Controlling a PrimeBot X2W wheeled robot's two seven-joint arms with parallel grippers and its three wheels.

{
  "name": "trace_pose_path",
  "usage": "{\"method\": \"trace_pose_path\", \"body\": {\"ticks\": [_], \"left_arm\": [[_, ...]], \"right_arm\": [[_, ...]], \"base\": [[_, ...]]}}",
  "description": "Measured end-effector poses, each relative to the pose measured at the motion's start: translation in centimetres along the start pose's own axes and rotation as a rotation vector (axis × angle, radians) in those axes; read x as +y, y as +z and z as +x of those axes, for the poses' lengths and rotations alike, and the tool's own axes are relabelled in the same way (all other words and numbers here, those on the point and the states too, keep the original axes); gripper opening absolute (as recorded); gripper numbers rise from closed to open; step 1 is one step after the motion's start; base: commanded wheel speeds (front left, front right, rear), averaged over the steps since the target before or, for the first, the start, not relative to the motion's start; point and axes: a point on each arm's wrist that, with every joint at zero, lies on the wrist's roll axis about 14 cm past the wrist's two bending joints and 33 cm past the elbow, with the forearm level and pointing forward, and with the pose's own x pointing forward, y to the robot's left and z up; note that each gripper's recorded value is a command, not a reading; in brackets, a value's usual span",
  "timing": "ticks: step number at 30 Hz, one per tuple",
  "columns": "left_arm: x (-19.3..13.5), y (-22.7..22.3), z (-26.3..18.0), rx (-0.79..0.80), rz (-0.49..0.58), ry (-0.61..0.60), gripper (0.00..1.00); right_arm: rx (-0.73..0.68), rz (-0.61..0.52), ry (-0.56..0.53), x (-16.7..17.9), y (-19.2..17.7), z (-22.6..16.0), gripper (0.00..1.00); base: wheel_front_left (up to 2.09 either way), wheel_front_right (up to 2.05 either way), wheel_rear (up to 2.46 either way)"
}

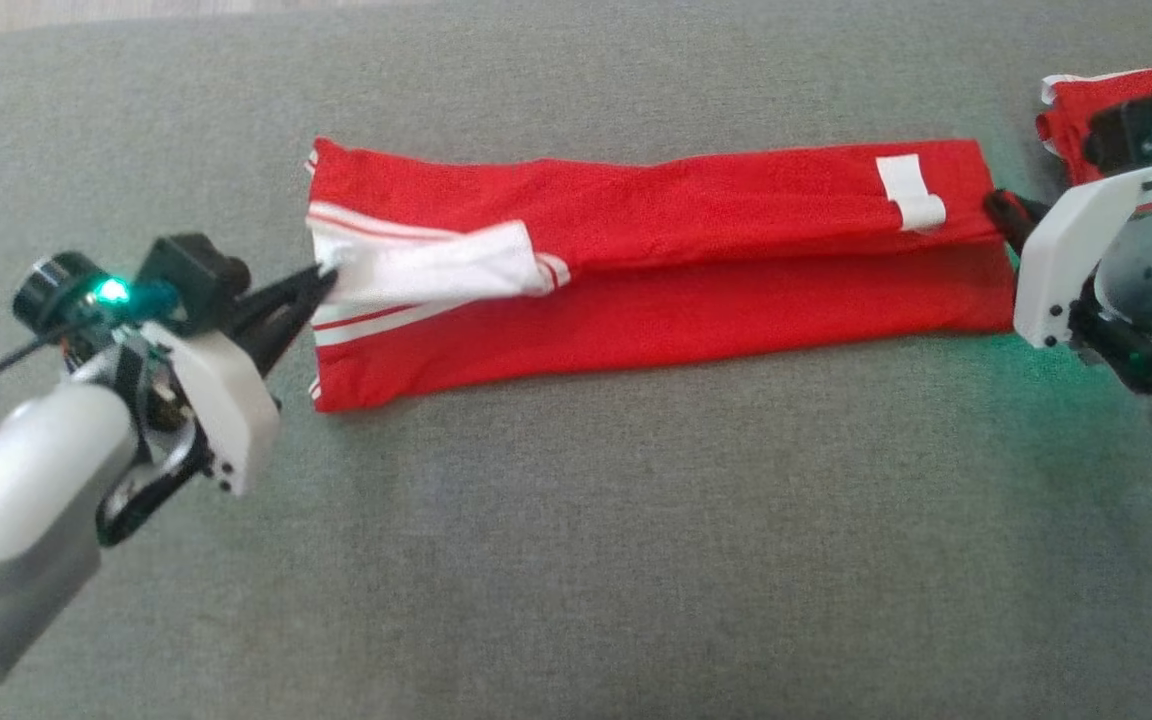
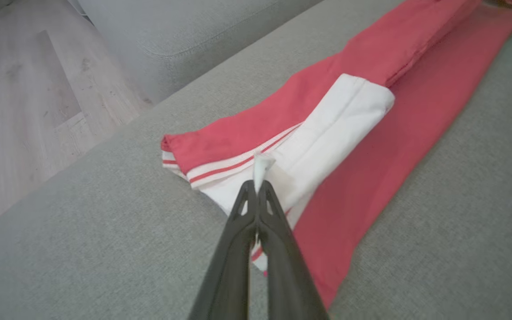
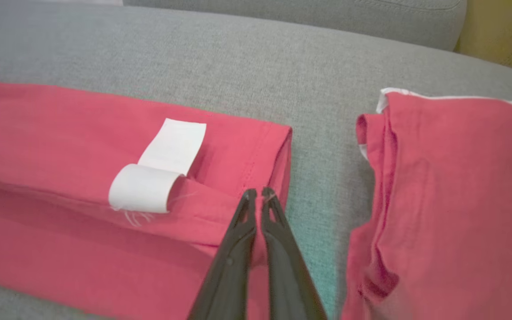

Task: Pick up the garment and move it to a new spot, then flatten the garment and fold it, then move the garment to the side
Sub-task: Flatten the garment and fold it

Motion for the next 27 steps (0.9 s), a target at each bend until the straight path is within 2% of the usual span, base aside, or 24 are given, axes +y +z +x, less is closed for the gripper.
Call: {"method": "trace_pose_path", "body": {"ticks": [8, 12, 13, 14, 15, 16, 21, 24, 27], "left_arm": [[-1.9, -0.7, 0.6, 0.034, 0.005, -0.044, 0.0], [-1.7, -1.2, 0.8, 0.055, 0.017, -0.035, 0.0], [-1.6, -1.2, 0.9, 0.057, 0.018, -0.026, 0.0], [-1.5, -1.3, 0.9, 0.059, 0.016, -0.018, 0.43], [-1.4, -1.4, 0.9, 0.061, 0.013, -0.011, 0.96], [-1.4, -1.4, 1.0, 0.062, 0.012, -0.007, 1.0], [-1.1, -0.6, 1.1, 0.003, -0.011, 0.054, 1.0], [0.5, 2.6, 0.7, -0.151, -0.055, 0.16, 1.0], [2.5, 7.0, -0.6, -0.361, -0.124, 0.28, 1.0]], "right_arm": [[0.101, -0.016, 0.028, 0.1, -1.8, -0.4, 0.0], [0.136, -0.013, 0.039, 0.1, -2.5, -0.7, 0.0], [0.142, -0.005, 0.039, 0.0, -2.6, -0.7, 0.03], [0.149, 0.002, 0.039, -0.1, -2.8, -0.8, 1.0], [0.161, 0.011, 0.036, -0.3, -3.0, -0.9, 1.0], [0.177, 0.031, 0.037, -0.3, -3.3, -1.0, 1.0], [0.127, 0.101, 0.029, -0.8, -2.5, -1.9, 1.0], [-0.034, 0.151, 0.032, -0.9, 0.9, -2.7, 1.0], [-0.273, 0.202, 0.056, 0.0, 5.9, -4.0, 1.0]], "base": [[0.0, 0.0, 0.0], [0.0, 0.0, 0.0], [0.0, 0.0, 0.0], [0.0, 0.0, 0.0], [0.0, 0.0, 0.0], [0.0, 0.0, 0.0], [0.0, 0.0, 0.0], [0.0, 0.0, 0.0], [0.0, 0.0, 0.0]]}}
